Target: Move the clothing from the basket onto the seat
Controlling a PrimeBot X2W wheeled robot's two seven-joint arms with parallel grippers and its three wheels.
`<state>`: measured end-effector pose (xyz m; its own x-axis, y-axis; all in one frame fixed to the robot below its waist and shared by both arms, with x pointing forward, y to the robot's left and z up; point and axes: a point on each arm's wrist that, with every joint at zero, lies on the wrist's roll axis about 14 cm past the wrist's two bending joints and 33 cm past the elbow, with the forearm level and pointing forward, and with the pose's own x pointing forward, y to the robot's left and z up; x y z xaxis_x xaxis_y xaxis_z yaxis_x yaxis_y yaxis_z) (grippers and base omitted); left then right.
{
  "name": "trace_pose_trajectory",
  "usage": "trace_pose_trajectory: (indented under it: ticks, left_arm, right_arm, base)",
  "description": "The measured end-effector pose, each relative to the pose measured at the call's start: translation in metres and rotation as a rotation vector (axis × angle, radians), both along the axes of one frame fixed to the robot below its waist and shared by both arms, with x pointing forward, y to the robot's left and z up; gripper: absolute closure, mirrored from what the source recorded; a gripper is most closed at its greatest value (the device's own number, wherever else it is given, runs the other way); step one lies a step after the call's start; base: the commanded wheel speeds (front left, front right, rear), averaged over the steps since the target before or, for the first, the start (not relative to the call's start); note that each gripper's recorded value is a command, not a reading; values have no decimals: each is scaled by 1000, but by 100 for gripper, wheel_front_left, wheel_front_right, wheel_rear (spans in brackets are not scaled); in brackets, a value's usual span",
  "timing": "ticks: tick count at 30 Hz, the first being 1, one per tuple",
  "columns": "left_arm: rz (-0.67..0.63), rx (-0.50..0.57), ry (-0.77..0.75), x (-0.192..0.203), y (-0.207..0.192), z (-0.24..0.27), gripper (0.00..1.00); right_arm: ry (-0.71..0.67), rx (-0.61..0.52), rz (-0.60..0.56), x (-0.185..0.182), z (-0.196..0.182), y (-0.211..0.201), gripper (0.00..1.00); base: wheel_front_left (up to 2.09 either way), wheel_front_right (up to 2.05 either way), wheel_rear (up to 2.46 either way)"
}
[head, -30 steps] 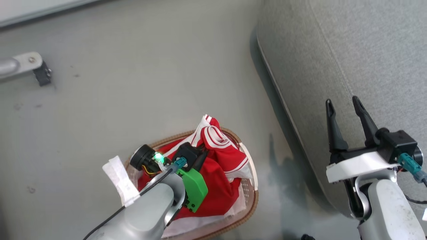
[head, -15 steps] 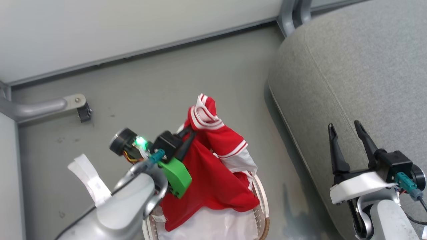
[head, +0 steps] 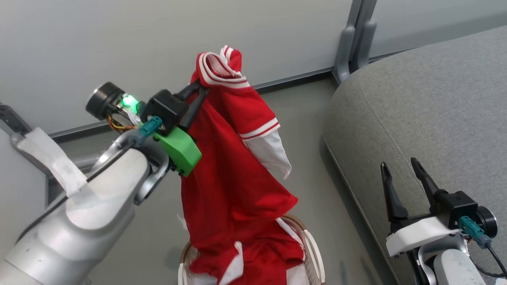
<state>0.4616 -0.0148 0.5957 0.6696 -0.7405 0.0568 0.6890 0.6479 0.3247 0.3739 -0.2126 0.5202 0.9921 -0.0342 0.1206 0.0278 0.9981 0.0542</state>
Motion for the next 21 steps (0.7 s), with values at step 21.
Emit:
trace_pose_trajectory:
  ticks: [21]
  left_arm:
    - [53,-14,-185,22,10,110,100]
  right_arm:
    - [-36,-8,47,-14,12,16,0]
  base:
    - [0,0,0]
